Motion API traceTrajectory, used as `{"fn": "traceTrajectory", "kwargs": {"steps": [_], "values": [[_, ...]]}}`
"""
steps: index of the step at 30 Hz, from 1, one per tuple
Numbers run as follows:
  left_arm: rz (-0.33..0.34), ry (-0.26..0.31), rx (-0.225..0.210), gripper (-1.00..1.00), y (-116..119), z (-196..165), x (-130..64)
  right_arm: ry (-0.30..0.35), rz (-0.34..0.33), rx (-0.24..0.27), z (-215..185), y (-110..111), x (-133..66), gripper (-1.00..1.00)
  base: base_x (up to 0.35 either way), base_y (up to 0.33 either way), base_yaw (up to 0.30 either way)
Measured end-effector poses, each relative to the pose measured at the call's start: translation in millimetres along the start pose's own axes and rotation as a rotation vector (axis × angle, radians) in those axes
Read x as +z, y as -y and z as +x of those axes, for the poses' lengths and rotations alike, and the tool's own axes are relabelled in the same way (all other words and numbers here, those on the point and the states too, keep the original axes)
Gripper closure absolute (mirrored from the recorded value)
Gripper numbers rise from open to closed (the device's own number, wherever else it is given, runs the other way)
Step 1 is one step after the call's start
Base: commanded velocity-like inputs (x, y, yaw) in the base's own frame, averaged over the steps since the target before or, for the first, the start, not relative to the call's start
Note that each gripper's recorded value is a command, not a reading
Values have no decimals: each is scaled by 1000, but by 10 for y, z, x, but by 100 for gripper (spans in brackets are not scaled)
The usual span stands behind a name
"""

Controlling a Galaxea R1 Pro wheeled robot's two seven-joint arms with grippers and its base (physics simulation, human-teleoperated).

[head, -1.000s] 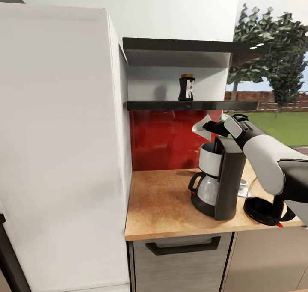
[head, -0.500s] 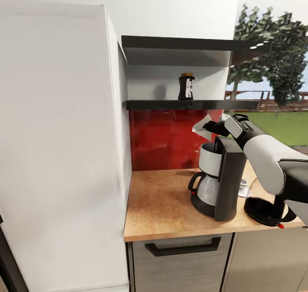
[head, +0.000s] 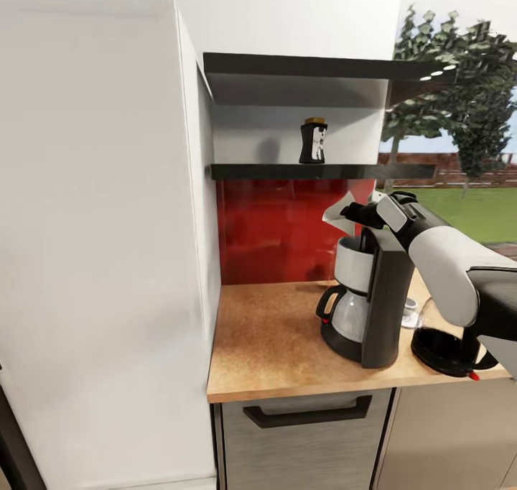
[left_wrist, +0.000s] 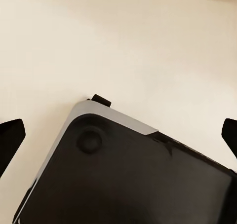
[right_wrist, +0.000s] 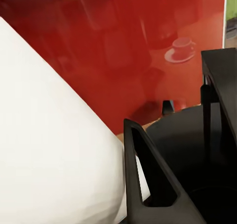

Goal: Set up a coffee station on the kitchen countertop: keep the coffee maker on the countertop, move the bottle of coffee from the kitchen shelf to the counter next to the coffee maker, place a paper coffee filter on top of the coffee maker, put the saucer next to the coffee maker with the coffee cup on the saucer, and place the electric kettle next to the coffee maker.

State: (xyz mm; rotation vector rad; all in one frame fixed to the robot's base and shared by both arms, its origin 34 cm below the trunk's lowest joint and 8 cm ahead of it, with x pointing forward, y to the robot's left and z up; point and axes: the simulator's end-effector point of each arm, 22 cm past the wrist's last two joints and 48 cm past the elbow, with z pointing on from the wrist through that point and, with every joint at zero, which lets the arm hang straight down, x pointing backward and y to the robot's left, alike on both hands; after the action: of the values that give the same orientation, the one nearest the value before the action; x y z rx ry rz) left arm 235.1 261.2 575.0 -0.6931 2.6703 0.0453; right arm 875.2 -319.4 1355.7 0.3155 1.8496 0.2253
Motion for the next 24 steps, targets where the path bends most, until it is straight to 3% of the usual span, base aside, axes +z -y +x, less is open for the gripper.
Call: {"fn": "traceTrajectory", "kwargs": {"steps": [15, 24], "values": [[-4, -1, -10, -100, -15, 14, 71, 1, 0, -1, 54, 19, 30, 100, 0, -2, 0], [-5, -11, -12, -100, -18, 35, 71, 0, 0, -2, 59, 17, 32, 100, 16, -109, 0]]}}
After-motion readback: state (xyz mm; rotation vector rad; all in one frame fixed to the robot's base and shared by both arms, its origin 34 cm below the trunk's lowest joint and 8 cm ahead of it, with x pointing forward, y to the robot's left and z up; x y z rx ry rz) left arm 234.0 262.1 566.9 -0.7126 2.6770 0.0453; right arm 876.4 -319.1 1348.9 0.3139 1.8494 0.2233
